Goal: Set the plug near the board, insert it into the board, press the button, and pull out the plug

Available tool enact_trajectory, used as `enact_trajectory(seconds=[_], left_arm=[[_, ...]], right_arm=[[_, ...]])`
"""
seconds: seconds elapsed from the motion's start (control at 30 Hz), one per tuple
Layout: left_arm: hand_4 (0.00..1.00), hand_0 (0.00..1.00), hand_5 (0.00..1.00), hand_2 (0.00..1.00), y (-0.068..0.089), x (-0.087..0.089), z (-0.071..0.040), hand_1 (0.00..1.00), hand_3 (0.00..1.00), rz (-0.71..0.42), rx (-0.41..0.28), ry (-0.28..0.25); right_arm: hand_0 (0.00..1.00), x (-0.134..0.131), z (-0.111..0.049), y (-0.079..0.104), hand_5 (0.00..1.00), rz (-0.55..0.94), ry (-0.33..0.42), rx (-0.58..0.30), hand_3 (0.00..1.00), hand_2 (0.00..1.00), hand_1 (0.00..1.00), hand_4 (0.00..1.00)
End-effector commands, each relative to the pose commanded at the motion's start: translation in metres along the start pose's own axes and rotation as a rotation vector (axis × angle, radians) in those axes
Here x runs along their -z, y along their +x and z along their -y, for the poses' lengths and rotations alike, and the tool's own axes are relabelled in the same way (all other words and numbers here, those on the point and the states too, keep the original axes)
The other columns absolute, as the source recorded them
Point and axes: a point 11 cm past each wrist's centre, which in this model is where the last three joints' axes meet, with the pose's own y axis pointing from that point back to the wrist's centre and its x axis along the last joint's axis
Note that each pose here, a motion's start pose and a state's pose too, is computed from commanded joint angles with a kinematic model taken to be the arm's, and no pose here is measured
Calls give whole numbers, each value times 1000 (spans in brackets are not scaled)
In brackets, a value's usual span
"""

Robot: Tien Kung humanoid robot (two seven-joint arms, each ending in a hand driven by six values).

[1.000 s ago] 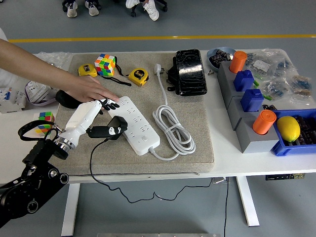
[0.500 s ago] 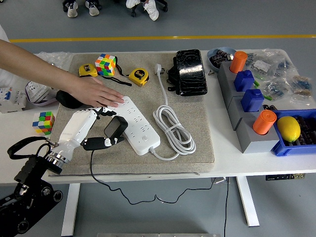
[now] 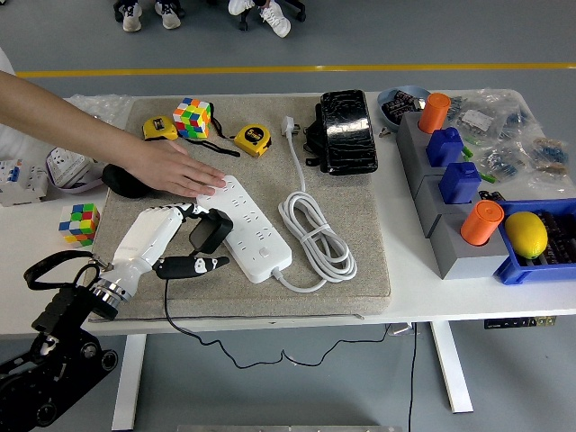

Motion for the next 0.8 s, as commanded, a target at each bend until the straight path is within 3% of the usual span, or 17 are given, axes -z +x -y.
enact_trajectory(seconds=[0.8], left_arm=[[987,500,490,654,1,-16,27,656,609,-14,3,-28]], right_arm=[[479,-1,0,0,375,3,1,0,508,553,559,840]])
